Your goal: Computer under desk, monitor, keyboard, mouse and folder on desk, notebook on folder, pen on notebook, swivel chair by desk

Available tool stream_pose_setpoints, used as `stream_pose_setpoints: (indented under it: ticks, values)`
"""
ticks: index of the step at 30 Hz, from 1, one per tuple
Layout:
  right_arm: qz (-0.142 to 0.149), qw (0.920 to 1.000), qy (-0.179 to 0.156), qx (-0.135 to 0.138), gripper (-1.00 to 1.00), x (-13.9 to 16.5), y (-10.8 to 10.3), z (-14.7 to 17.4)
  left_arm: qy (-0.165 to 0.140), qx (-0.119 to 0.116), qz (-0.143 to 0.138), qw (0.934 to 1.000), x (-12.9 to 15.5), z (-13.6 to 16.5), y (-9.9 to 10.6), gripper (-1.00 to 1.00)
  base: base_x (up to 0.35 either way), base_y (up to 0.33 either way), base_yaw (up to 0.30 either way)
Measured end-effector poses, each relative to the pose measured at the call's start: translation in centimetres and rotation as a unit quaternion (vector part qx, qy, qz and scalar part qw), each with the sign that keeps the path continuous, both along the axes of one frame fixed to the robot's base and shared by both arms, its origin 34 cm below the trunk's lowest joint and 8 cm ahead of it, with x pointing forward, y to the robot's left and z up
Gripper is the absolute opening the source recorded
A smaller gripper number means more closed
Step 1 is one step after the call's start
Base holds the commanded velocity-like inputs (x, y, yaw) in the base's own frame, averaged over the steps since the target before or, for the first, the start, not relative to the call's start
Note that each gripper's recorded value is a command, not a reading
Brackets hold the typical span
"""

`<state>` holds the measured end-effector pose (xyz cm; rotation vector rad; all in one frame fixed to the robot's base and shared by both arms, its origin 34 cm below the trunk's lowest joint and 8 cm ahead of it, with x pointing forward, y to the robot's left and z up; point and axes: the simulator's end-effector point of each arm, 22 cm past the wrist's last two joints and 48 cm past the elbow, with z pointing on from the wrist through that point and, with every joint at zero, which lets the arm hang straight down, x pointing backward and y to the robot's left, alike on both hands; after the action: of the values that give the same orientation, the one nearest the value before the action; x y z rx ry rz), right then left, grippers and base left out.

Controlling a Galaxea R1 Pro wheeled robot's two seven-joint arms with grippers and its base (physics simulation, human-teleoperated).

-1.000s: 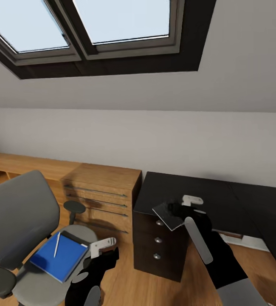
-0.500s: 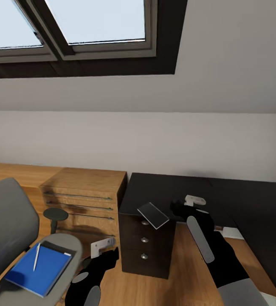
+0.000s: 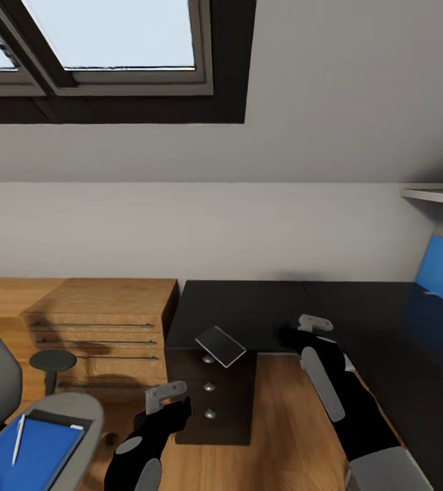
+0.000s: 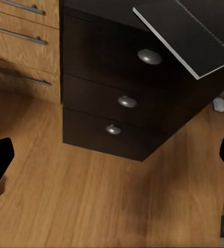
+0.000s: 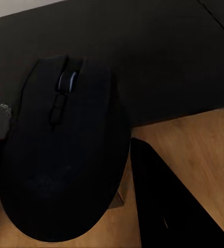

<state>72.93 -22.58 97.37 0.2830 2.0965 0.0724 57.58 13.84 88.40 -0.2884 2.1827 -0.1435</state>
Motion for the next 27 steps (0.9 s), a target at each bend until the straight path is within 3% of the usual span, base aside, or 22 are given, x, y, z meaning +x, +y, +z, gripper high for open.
stream_pose_setpoints:
  ticks: [23,27]
  values:
    - [-0.002,1.0,-0.004,0.0,-1.0,-0.2,-0.1,0.6,-0.01,-0.001,0.0,1.0,0.0,0.8,0.0,1.0,0.0,0.0,-0.266]
    - [-0.005,0.9998,0.016,-0.003,-1.0,-0.4,-0.4,-1.3,-0.011,-0.001,0.0,0.9999,0.0,1.0,0.0,1.0,0.0,0.0,-0.265]
